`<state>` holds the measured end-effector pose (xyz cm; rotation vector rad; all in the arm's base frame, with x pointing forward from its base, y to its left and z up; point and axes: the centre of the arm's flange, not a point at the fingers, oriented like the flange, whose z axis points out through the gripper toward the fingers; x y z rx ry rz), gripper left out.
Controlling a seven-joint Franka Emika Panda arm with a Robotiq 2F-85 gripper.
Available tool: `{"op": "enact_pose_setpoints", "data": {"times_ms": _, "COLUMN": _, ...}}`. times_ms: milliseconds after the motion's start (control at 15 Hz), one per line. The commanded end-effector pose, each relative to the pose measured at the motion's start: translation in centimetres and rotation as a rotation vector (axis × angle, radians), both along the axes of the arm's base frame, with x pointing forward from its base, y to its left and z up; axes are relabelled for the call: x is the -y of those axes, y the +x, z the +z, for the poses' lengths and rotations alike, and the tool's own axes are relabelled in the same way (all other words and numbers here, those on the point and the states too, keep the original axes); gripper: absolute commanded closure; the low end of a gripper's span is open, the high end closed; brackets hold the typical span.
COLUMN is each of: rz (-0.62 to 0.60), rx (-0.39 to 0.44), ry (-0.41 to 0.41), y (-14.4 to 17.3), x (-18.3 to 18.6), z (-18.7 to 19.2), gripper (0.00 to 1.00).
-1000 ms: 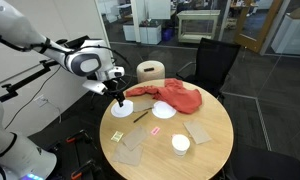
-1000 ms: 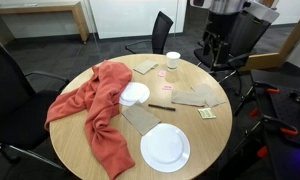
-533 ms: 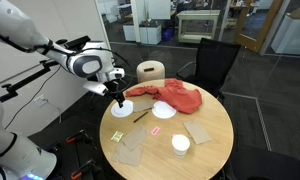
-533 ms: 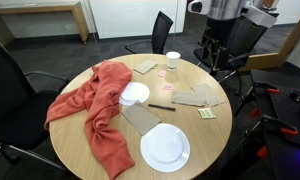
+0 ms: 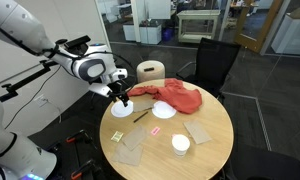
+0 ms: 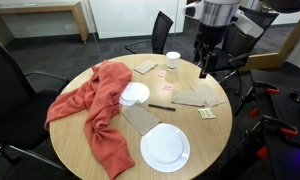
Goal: Pick the pen up from the table and place it in the mug
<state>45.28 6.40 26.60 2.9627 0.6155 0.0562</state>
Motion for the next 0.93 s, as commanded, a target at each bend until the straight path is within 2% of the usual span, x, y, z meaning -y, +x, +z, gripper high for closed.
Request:
{"op": "enact_pose_setpoints", "data": {"times_ms": 0, "rz": -0.019, "rx": 0.056, "ry": 0.027, "y": 3.1, "x": -0.5, "z": -3.4, "gripper": 0.0}}
{"op": "enact_pose_setpoints", "data": {"times_ms": 533, "rz": -0.118, "rx": 0.12, "ry": 0.089, "y": 7.6, "x": -0.9, "z": -9.6, "gripper": 0.0}}
{"op": "enact_pose_setpoints", "data": {"times_ms": 867, "rz": -0.15, "rx": 0.103, "ry": 0.097, "y": 10.0, "x": -0.9, "z": -12.3, "gripper": 0.0}}
